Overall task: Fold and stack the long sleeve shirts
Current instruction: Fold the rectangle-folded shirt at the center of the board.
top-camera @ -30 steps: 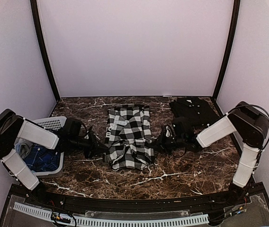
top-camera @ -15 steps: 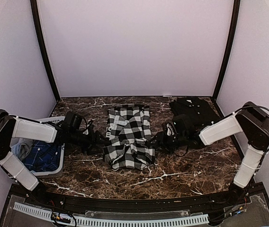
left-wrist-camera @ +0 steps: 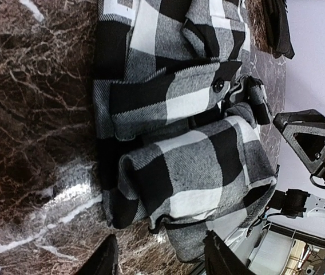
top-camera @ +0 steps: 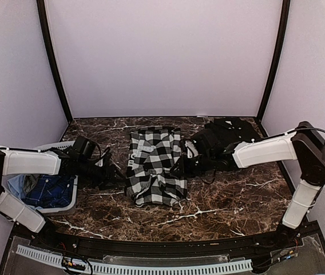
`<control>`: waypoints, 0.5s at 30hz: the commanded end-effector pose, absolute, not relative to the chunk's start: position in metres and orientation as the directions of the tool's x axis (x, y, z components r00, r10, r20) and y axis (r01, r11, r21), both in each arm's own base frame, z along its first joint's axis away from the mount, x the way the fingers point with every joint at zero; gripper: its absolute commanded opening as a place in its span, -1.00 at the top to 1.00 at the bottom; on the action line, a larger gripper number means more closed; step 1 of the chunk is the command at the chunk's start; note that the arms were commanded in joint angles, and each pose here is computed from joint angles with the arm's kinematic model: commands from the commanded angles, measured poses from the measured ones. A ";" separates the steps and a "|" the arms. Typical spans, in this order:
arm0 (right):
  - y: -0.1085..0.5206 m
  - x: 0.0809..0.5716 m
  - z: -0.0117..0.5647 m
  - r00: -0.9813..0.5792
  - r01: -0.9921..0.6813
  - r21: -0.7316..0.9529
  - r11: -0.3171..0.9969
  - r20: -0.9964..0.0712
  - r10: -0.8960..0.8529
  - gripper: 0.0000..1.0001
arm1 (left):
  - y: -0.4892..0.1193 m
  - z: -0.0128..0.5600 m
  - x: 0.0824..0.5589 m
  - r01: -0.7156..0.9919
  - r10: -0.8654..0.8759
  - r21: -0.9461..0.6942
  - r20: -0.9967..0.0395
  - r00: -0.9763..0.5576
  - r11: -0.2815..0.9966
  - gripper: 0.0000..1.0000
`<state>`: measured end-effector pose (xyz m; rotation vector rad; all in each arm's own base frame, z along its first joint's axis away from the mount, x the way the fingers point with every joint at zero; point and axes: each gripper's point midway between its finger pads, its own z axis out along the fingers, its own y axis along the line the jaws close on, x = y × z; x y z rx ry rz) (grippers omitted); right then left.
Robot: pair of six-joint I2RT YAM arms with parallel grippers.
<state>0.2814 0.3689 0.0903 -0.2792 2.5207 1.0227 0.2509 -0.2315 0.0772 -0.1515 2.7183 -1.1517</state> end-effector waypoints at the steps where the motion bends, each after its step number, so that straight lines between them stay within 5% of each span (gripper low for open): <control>1: 0.373 0.275 0.063 -0.893 -0.372 0.511 0.775 -0.425 -0.149 0.60 | -0.234 0.075 0.232 0.013 -0.104 -0.713 -0.120 -0.987 0.701 0.02; 15: 0.396 0.332 0.066 -0.835 -0.428 0.345 0.835 -0.504 -0.220 0.55 | -0.239 0.079 0.216 0.057 -0.048 -0.713 -0.126 -0.991 0.699 0.08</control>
